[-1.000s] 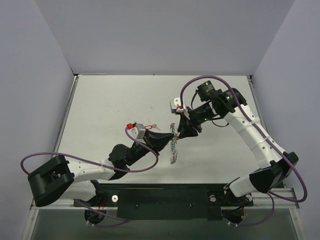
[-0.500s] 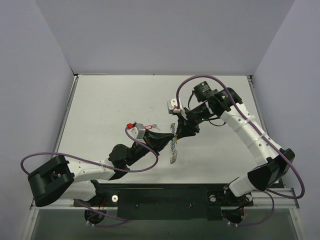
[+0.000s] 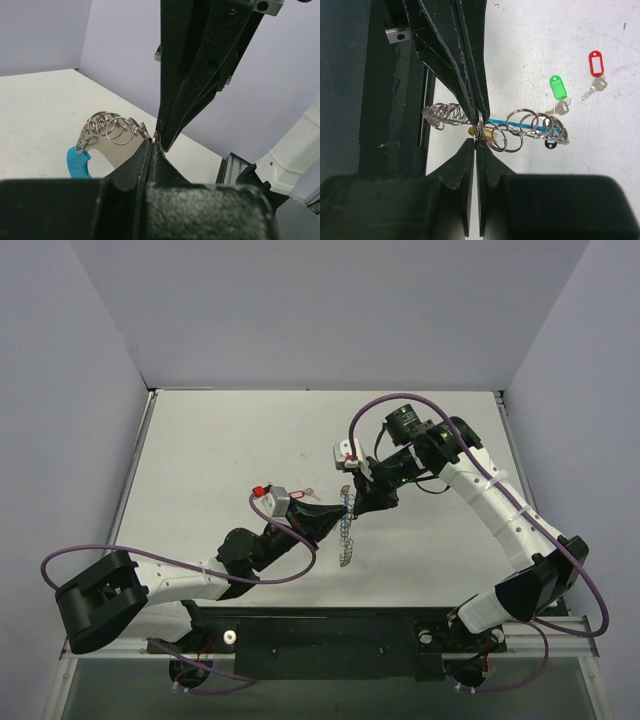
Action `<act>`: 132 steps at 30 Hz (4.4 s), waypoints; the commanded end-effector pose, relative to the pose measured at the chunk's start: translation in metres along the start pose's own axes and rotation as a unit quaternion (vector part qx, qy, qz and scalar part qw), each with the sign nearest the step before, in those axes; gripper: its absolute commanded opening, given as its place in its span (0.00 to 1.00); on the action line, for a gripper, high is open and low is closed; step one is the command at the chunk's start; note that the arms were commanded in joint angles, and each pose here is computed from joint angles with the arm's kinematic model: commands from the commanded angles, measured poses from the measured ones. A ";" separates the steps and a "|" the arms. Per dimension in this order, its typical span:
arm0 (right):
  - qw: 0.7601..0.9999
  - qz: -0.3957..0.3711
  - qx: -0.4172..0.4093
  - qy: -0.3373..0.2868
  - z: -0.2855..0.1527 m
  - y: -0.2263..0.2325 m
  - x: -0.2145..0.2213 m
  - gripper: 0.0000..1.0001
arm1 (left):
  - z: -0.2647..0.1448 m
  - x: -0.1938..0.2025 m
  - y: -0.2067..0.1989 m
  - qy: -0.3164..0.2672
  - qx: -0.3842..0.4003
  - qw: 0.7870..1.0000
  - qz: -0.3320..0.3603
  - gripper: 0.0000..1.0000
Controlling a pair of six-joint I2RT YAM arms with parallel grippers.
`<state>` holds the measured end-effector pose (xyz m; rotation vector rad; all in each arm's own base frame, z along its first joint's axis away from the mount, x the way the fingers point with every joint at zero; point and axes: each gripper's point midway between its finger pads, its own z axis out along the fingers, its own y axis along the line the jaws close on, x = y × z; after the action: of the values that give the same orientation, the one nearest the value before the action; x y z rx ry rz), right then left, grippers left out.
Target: Put the keys on the keyring
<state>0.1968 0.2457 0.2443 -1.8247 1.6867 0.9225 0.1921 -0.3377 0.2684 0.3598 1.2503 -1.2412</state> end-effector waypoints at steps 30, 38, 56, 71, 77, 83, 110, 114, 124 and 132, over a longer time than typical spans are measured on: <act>0.997 0.054 0.005 -0.046 -0.009 0.010 -0.015 0.24 | -0.006 -0.104 -0.042 -0.193 0.088 0.977 -0.018 0.00; 0.996 0.066 -0.004 -0.052 -0.005 0.004 -0.019 0.23 | -0.005 -0.102 -0.049 -0.184 0.110 0.977 -0.018 0.00; 0.994 0.072 -0.026 -0.072 -0.004 0.008 -0.021 0.25 | -0.008 -0.097 -0.054 -0.173 0.129 0.976 -0.014 0.00; 0.993 0.065 -0.075 -0.061 0.008 0.025 -0.011 0.09 | -0.007 -0.098 -0.054 -0.174 0.128 0.976 -0.014 0.00; 0.994 0.061 -0.078 -0.051 0.010 0.026 -0.006 0.18 | -0.007 -0.099 -0.055 -0.175 0.130 0.976 -0.012 0.00; 0.993 0.056 -0.086 -0.052 0.011 0.028 -0.008 0.05 | -0.008 -0.098 -0.055 -0.173 0.132 0.976 -0.012 0.00; 0.993 0.087 -0.054 0.051 -0.005 0.021 0.013 0.00 | -0.014 -0.056 -0.043 -0.056 0.100 0.993 0.016 0.37; 0.989 0.068 -0.071 0.114 -0.009 0.030 0.024 0.00 | -0.018 -0.031 -0.039 0.033 0.094 0.993 0.058 0.41; 0.962 0.028 -0.080 0.259 -0.023 0.034 0.048 0.00 | -0.014 0.001 -0.034 0.146 0.105 0.973 0.145 0.61; 0.956 0.020 -0.090 0.279 -0.024 0.037 0.050 0.00 | 0.004 0.012 -0.018 0.150 0.074 0.968 0.189 0.52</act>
<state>0.2121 0.2347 0.2144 -2.1862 1.8541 0.5736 0.1637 -0.3487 0.2444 0.8950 1.3375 -1.0523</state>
